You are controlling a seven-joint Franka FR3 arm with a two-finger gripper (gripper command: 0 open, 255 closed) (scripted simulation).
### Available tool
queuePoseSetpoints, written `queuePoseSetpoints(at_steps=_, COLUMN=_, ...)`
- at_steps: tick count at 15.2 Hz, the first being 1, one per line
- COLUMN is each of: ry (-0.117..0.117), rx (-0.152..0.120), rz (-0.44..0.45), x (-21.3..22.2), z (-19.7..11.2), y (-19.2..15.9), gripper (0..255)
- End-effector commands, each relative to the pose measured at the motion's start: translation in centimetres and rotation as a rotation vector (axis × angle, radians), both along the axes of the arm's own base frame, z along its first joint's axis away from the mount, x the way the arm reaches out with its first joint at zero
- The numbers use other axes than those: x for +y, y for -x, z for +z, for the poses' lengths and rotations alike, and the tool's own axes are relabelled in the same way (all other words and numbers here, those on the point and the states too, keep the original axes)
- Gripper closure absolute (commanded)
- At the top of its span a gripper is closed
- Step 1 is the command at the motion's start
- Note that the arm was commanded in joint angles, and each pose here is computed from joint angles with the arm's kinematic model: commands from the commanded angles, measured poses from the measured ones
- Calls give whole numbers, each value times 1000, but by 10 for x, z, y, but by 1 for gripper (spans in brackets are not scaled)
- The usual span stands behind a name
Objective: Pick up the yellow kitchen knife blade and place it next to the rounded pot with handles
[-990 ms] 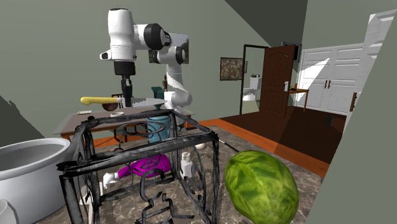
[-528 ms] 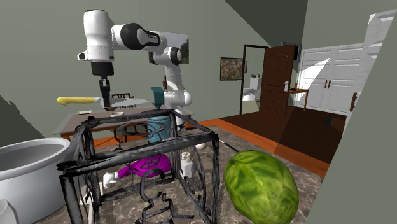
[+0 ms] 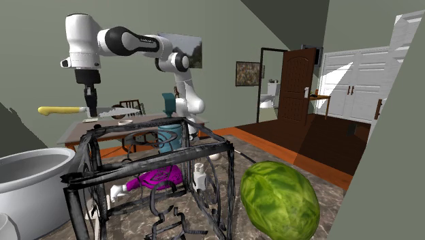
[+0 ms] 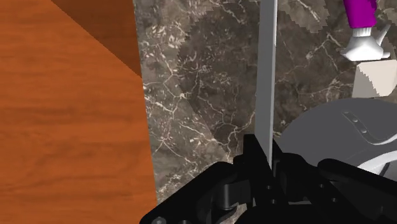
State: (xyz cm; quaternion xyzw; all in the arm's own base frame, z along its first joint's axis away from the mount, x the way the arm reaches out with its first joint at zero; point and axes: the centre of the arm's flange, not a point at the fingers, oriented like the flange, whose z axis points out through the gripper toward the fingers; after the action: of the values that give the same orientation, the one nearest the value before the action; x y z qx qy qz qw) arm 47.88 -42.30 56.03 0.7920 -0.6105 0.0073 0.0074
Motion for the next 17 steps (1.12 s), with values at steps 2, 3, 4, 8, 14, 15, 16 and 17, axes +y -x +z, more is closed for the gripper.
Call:
queuePoseSetpoints(at_steps=2, ry=0, rx=0, rz=1, x=-1, z=-16, y=1, gripper=255)
queuePoseSetpoints(at_steps=3, ry=0, rx=0, rz=1, x=-1, z=-22, y=1, gripper=255)
queuePoseSetpoints(at_steps=4, ry=0, rx=0, rz=1, x=-1, z=-27, y=1, gripper=255)
queuePoseSetpoints(at_steps=8, ry=0, rx=0, rz=1, x=-1, z=-48, y=1, gripper=255)
queuePoseSetpoints(at_steps=14, ry=0, rx=0, rz=1, x=-1, z=-80, y=1, gripper=255)
queuePoseSetpoints(at_steps=15, ry=0, rx=0, rz=1, x=-1, z=-85, y=1, gripper=255)
queuePoseSetpoints(at_steps=16, ry=0, rx=0, rz=1, x=-1, z=-90, y=1, gripper=255)
queuePoseSetpoints(at_steps=17, ry=0, rx=0, rz=1, x=-1, z=-96, y=1, gripper=255)
